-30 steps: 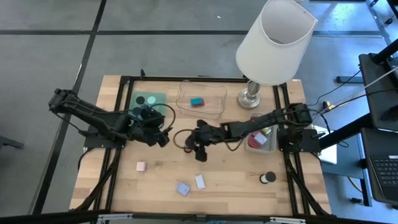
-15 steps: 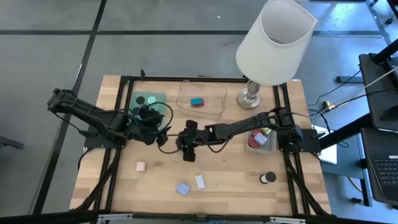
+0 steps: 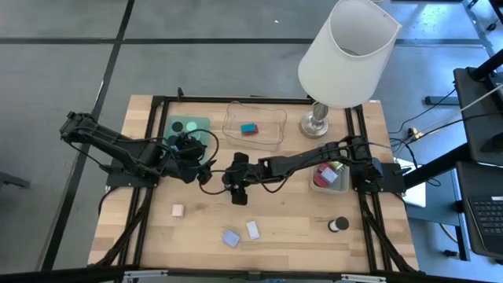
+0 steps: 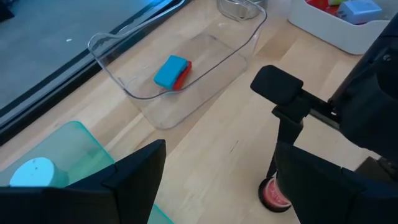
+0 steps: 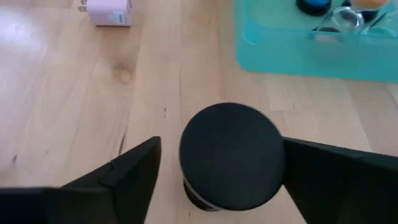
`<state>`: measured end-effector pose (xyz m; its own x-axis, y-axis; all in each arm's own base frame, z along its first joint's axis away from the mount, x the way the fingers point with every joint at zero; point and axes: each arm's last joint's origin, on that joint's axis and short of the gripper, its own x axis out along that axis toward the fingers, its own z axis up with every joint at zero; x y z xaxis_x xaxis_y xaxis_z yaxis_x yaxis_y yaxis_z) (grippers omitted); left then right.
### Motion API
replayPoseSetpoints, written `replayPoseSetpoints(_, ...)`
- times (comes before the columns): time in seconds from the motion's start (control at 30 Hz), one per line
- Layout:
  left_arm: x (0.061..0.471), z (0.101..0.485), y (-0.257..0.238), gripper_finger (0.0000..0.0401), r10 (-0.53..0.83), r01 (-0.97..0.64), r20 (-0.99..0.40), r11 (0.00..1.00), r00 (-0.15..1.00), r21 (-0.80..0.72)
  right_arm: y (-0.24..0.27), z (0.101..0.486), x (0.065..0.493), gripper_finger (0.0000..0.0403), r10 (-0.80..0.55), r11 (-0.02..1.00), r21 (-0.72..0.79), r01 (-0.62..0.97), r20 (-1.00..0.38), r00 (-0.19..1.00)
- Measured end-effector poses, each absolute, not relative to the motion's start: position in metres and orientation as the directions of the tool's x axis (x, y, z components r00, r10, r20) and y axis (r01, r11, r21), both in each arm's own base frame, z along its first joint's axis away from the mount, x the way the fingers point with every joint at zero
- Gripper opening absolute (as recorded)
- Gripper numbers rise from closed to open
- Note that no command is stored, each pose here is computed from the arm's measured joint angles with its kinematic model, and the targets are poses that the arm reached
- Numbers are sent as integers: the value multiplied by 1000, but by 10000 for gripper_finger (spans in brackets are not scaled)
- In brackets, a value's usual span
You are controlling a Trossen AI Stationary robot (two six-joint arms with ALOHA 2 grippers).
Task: Pick & Place Office items
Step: Put the red hourglass into the blue bin
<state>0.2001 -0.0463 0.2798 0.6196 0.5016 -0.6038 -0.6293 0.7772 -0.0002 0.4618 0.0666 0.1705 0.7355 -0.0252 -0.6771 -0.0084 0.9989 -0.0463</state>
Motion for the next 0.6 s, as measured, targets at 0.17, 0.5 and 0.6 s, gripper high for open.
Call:
replayPoseSetpoints(0.17,200,280,-46,301,500,-629,-605,778,619,0,66,177,460,338,-28,999,-36,4,-670,742)
replayPoseSetpoints(0.5,198,269,-47,301,470,-597,-643,802,605,25,66,211,436,347,-49,998,-69,-2,-731,681)
replayPoseSetpoints(0.6,197,257,-49,301,453,-553,-658,830,601,66,71,217,429,344,-94,992,-124,2,-747,658)
